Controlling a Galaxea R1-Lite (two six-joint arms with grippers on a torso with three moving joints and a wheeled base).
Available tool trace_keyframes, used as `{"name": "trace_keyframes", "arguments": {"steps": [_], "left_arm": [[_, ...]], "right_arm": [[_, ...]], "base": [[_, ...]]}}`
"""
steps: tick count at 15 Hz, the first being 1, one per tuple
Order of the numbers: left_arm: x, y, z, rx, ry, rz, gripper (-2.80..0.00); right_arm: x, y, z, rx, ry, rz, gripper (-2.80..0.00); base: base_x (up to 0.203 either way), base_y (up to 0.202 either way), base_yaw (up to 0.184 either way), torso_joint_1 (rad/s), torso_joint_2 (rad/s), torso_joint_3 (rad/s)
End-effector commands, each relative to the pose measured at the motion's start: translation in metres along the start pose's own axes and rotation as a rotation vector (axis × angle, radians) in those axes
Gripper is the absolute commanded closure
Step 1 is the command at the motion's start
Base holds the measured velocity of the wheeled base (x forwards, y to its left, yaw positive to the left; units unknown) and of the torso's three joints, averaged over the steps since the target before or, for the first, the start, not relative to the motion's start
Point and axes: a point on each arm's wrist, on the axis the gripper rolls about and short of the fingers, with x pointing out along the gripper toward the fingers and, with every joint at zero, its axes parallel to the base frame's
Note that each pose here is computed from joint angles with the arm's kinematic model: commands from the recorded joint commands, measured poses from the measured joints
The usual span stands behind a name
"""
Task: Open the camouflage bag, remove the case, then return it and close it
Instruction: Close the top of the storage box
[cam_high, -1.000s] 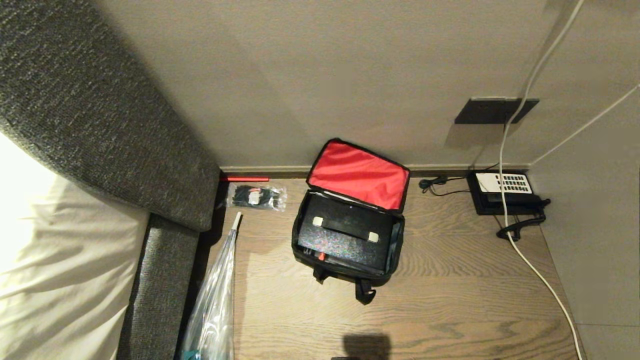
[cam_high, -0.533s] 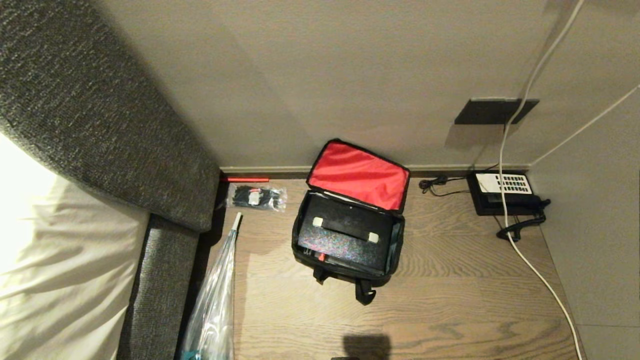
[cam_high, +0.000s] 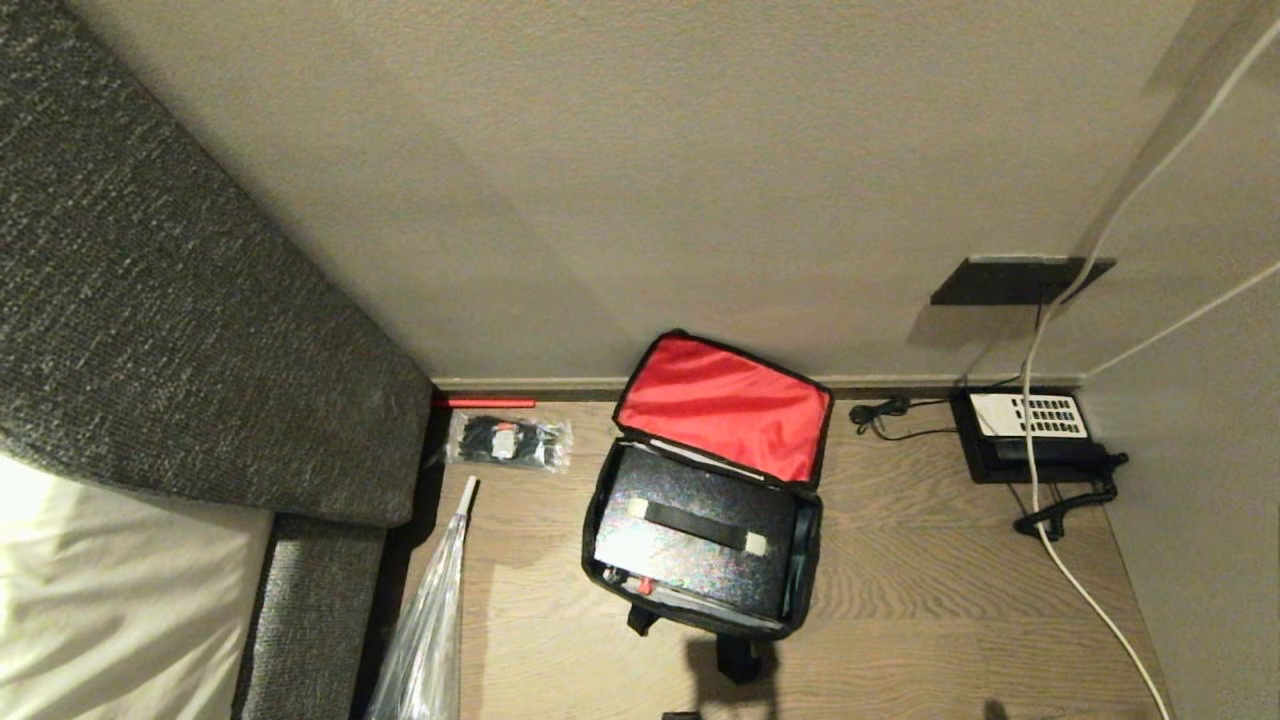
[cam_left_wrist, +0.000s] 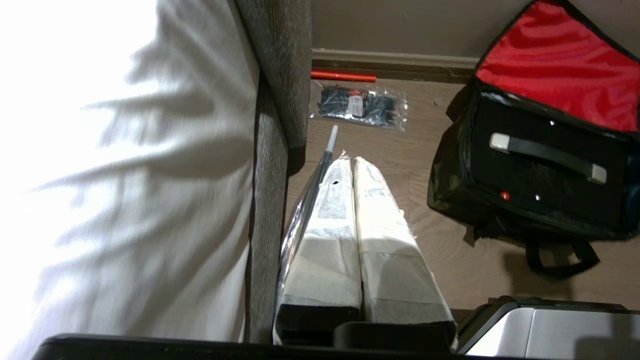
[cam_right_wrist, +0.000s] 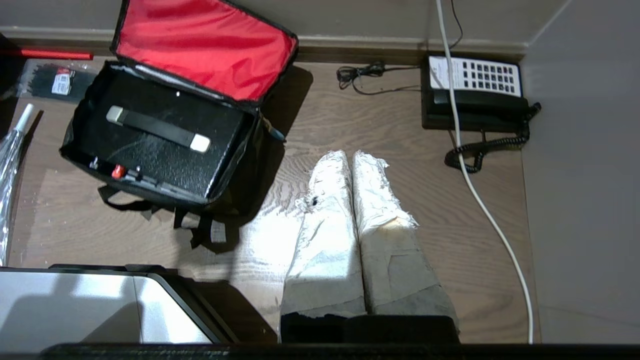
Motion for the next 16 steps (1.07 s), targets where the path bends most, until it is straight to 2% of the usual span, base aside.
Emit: {"name": "trace_keyframes", "arguments": {"steps": [1,6,16], "left_arm": [[0.0000,0.0000,-0.0008,-0.002,0.002,0.001,0.00],[0.0001,0.0000,-0.0003,0.002,0.000,0.003,0.00],[0.0001,0.0000,-0.0009,-0.004,0.001,0.002,0.00]], "right_arm": [[0.0001,0.0000,-0.0001,0.000,0.001,0.001,0.00],[0.0001,0.0000,0.0001,0.000,0.000,0.001,0.00],[0.0001,0.0000,0.0000,0.000,0.000,0.001,0.00]], "base": [[0.071,0.000,0.002,-0.002,0.01,0.006],[0.000,0.000,0.000,0.001,0.00,-0.025],[0.000,0.000,0.000,0.002,0.00,-0.190]]}}
